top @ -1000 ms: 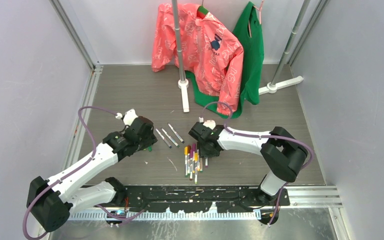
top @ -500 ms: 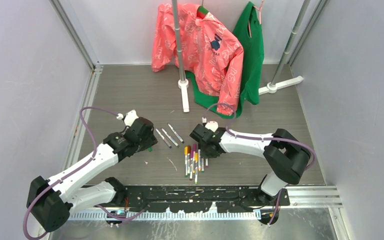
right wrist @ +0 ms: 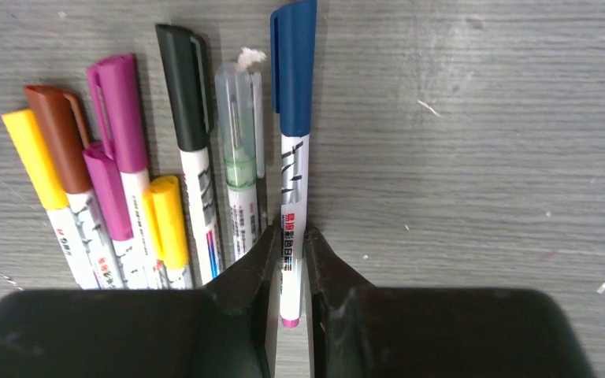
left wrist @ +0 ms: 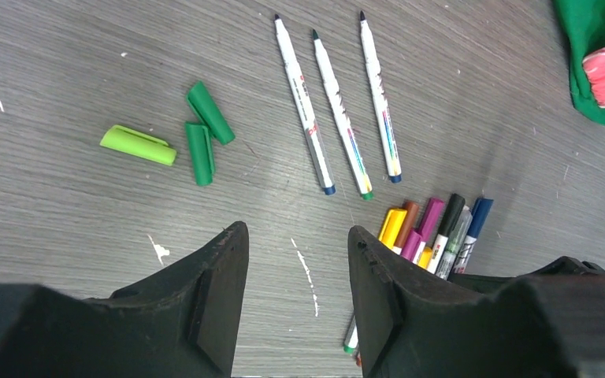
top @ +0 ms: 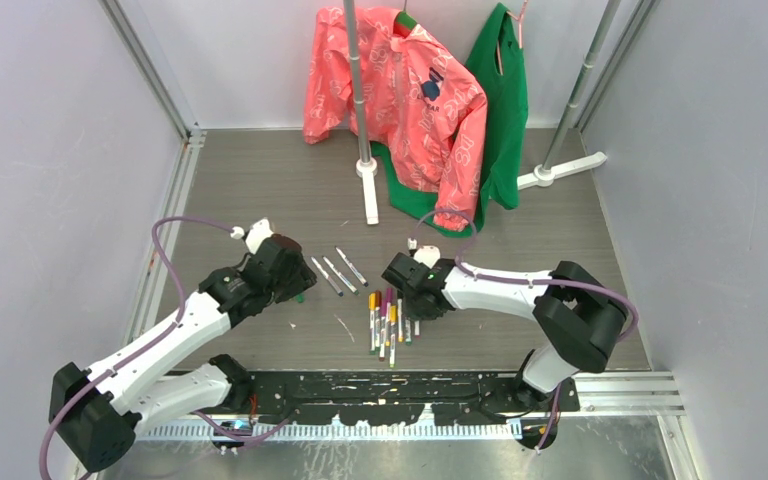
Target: Open the pen caps
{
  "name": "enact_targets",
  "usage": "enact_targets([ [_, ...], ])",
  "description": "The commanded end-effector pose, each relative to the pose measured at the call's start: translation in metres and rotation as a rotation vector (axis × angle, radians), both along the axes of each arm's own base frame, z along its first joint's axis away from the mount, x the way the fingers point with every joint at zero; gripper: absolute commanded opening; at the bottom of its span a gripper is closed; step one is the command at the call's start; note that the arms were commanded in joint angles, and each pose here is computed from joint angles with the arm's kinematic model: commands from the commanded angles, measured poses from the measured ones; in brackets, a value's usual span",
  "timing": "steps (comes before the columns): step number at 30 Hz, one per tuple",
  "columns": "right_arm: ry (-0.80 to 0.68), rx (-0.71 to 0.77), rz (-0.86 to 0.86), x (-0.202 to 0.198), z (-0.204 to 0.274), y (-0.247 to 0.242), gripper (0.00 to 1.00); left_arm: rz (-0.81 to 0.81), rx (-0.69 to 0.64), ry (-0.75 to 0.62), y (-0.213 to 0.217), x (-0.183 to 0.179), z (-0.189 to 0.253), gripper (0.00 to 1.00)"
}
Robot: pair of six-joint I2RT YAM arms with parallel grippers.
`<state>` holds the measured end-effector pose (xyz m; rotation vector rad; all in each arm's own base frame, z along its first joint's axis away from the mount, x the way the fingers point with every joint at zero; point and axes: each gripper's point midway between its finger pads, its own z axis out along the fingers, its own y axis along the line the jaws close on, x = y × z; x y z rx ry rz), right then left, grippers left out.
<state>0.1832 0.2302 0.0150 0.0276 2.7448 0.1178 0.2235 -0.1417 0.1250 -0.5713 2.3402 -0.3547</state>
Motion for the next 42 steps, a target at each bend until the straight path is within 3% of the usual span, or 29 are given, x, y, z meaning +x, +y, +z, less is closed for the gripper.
enact_targets([
  [1,-0.023,-0.040,0.038,0.000,0.025,-0.005,0.01,-0.022,-0.084,-0.041,-0.015,0.005,0.020,0.51],
  [12,-0.111,0.059,0.140,0.001,0.076,0.022,0.01,0.010,-0.170,-0.025,-0.018,-0.004,0.015,0.54],
  [21,-0.108,0.209,0.295,-0.022,0.113,0.059,0.01,-0.039,-0.211,-0.017,-0.053,0.011,0.017,0.53],
  [28,-0.077,0.310,0.372,-0.037,0.125,0.081,0.01,-0.086,-0.250,-0.011,-0.089,0.028,0.020,0.53],
  [42,-0.066,0.366,0.419,-0.037,0.128,0.100,0.01,-0.142,-0.317,0.010,-0.129,0.038,0.017,0.53],
])
